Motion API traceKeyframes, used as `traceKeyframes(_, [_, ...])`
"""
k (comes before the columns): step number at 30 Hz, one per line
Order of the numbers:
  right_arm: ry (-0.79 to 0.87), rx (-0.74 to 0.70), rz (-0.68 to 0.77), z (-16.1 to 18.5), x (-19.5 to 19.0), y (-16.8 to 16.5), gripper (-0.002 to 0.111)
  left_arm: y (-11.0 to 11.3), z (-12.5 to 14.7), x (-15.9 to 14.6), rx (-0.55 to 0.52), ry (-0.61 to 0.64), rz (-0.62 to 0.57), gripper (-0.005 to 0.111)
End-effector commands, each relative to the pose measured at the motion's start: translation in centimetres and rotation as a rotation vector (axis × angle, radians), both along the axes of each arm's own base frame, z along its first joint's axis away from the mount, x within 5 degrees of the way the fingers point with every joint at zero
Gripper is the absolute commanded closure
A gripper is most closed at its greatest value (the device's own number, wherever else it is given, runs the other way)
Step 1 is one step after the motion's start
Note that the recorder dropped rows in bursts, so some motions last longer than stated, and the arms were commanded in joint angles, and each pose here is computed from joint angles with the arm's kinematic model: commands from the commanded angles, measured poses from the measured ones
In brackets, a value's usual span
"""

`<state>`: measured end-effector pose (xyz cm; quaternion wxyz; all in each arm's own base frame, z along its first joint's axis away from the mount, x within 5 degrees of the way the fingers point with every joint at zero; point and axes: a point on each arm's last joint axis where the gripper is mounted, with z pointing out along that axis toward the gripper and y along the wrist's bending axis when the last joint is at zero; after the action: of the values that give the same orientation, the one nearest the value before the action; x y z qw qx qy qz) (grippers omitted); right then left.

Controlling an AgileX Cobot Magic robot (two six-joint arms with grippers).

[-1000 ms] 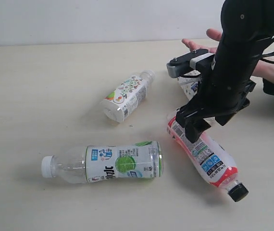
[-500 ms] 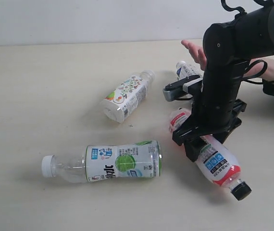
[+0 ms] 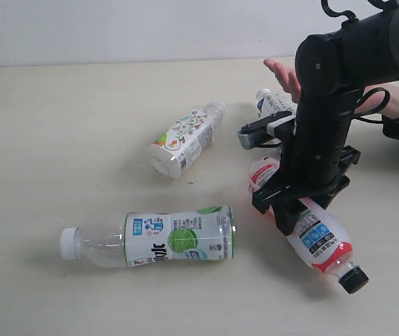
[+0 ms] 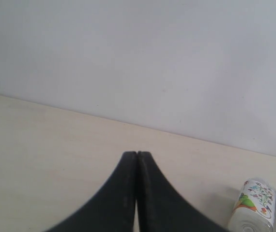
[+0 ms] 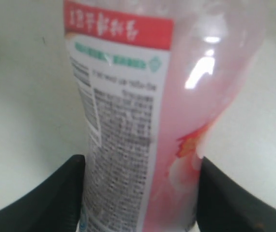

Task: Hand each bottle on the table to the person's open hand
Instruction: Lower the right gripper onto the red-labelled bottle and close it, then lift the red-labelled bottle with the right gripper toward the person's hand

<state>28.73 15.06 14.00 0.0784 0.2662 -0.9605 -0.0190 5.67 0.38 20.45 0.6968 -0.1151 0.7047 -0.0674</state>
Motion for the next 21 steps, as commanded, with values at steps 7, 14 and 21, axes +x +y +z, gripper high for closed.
traceKeyframes(7, [0.063, -0.012, 0.013, 0.3, -0.7, -0.1, 0.108, 0.0, 0.0, 0.0, -0.003, -0.009, -0.007, 0.104])
traceKeyframes(14, [0.025, 0.060, 0.031, 3.2, -1.3, 0.0, 0.108, 0.0, 0.0, 0.0, -0.003, -0.009, -0.007, 0.104])
traceKeyframes(21, [-0.069, 0.124, 0.051, 8.0, -2.8, -0.5, 0.108, 0.0, 0.0, 0.0, -0.003, -0.009, -0.007, 0.104])
